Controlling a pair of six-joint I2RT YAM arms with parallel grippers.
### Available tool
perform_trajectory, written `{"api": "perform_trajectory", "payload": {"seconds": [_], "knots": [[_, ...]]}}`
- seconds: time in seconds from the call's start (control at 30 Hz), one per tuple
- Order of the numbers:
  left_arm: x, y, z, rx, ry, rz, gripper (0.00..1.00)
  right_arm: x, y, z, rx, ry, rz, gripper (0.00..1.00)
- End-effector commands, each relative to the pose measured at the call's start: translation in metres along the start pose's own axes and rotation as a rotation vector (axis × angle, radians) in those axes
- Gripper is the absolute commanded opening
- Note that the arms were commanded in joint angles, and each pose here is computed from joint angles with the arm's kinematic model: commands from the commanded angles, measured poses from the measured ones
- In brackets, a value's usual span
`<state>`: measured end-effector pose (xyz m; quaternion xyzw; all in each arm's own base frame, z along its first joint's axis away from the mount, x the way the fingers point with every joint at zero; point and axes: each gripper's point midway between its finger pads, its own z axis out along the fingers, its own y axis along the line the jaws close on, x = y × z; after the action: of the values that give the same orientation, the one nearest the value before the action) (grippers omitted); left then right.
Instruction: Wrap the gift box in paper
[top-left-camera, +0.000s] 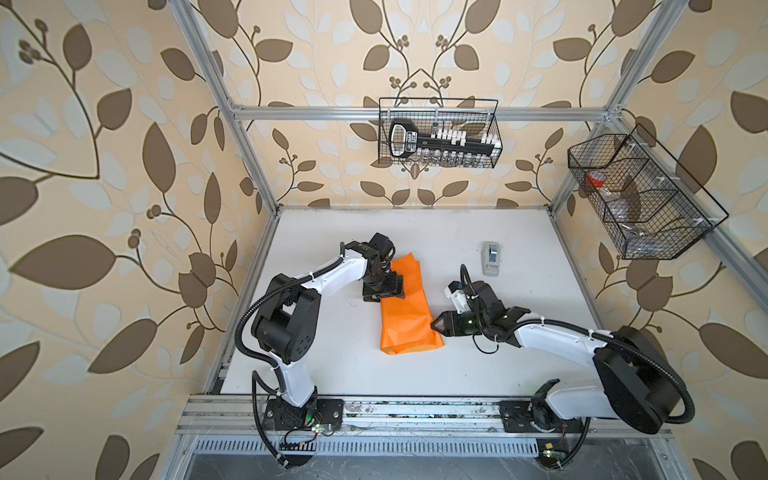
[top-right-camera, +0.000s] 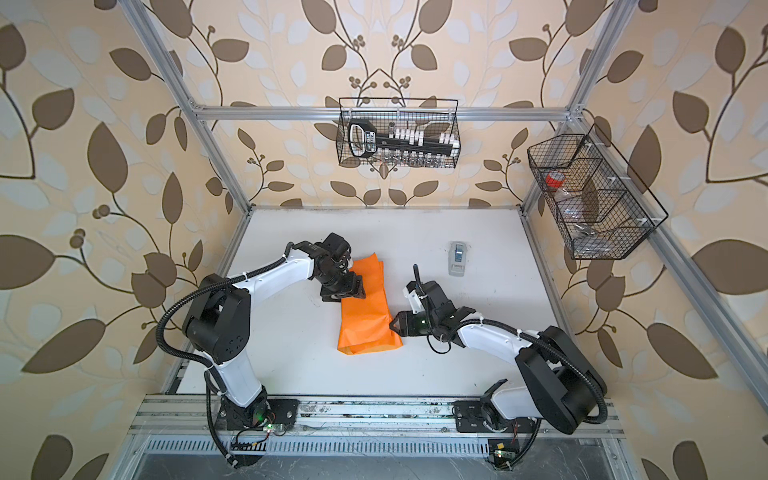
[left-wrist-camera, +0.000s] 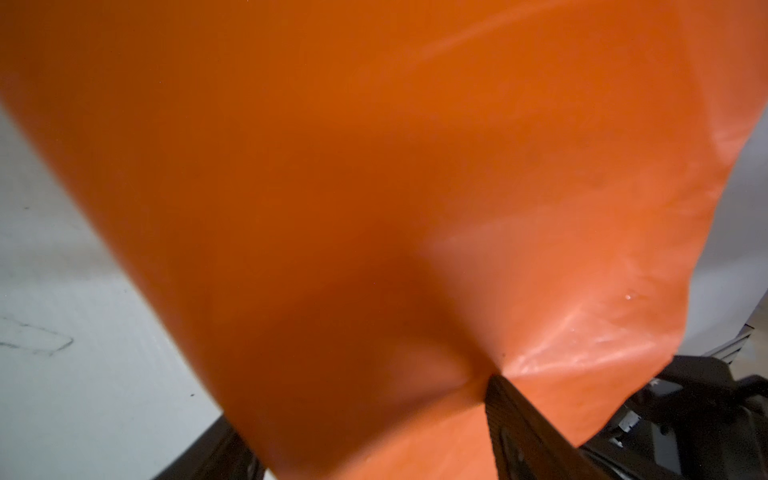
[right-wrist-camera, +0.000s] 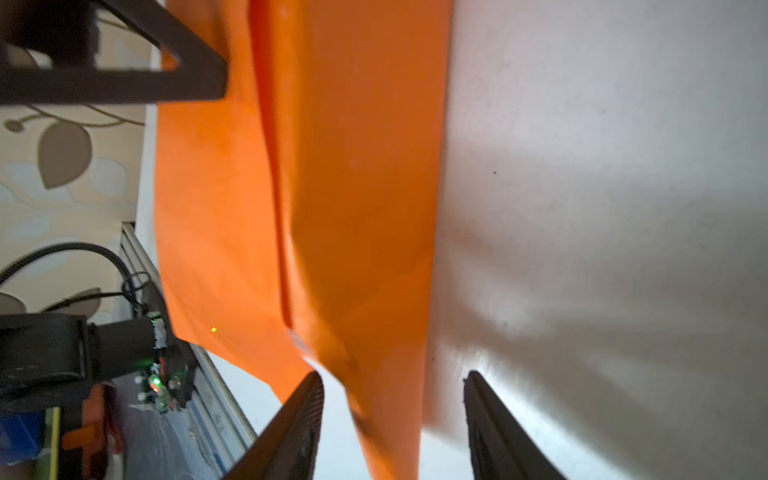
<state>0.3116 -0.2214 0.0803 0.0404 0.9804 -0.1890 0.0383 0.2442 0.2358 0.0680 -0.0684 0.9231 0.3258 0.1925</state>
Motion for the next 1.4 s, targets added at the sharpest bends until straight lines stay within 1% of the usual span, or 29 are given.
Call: {"api": "perform_trajectory", "payload": {"seconds": [0.0, 0.03, 0.1, 0.2, 0.27, 0.4, 0.5, 0.57, 0.63, 0.7, 0.77, 0.83, 1.0, 1.17, 1.37], "knots": [[0.006, 0.003, 0.005, -0.046, 0.032, 0.025, 0.79, -0.034, 0.016, -0.02, -0.023, -0.085, -0.018, 0.6], [0.005, 0.002, 0.005, -0.045, 0.031, 0.029, 0.79, -0.042, 0.018, -0.023, -0.03, -0.102, -0.013, 0.61], [0.005, 0.001, 0.006, -0.048, 0.032, 0.03, 0.79, -0.058, 0.015, -0.029, -0.022, -0.13, 0.006, 0.59], [0.004, 0.0, 0.007, -0.05, 0.034, 0.033, 0.79, -0.087, -0.002, -0.043, 0.039, -0.195, 0.066, 0.51], [0.004, 0.0, 0.008, -0.054, 0.035, 0.035, 0.79, -0.11, -0.017, -0.058, 0.078, -0.263, 0.113, 0.5], [0.004, 0.001, 0.01, -0.057, 0.036, 0.035, 0.79, -0.157, -0.059, -0.098, 0.172, -0.405, 0.209, 0.53], [0.004, 0.001, 0.012, -0.055, 0.037, 0.034, 0.79, -0.178, -0.103, -0.117, 0.272, -0.466, 0.265, 0.53], [0.003, 0.0, 0.011, -0.051, 0.032, 0.033, 0.79, -0.184, -0.135, -0.121, 0.338, -0.477, 0.306, 0.51], [0.004, -0.001, 0.011, -0.044, 0.029, 0.033, 0.79, -0.187, -0.163, -0.117, 0.336, -0.466, 0.359, 0.47], [0.003, -0.002, 0.012, -0.038, 0.029, 0.035, 0.79, -0.19, -0.185, -0.116, 0.364, -0.454, 0.393, 0.45], [0.004, -0.002, 0.013, -0.038, 0.03, 0.035, 0.79, -0.192, -0.202, -0.113, 0.409, -0.444, 0.388, 0.44], [0.005, -0.002, 0.014, -0.037, 0.034, 0.038, 0.79, -0.195, -0.216, -0.109, 0.44, -0.424, 0.38, 0.41], [0.006, -0.003, 0.015, -0.027, 0.038, 0.04, 0.79, -0.198, -0.233, -0.099, 0.442, -0.421, 0.363, 0.38], [0.005, -0.005, 0.013, -0.02, 0.035, 0.044, 0.79, -0.198, -0.239, -0.08, 0.398, -0.395, 0.356, 0.35], [0.005, -0.006, 0.014, -0.013, 0.038, 0.044, 0.79, -0.201, -0.238, -0.071, 0.354, -0.392, 0.349, 0.33]]}}
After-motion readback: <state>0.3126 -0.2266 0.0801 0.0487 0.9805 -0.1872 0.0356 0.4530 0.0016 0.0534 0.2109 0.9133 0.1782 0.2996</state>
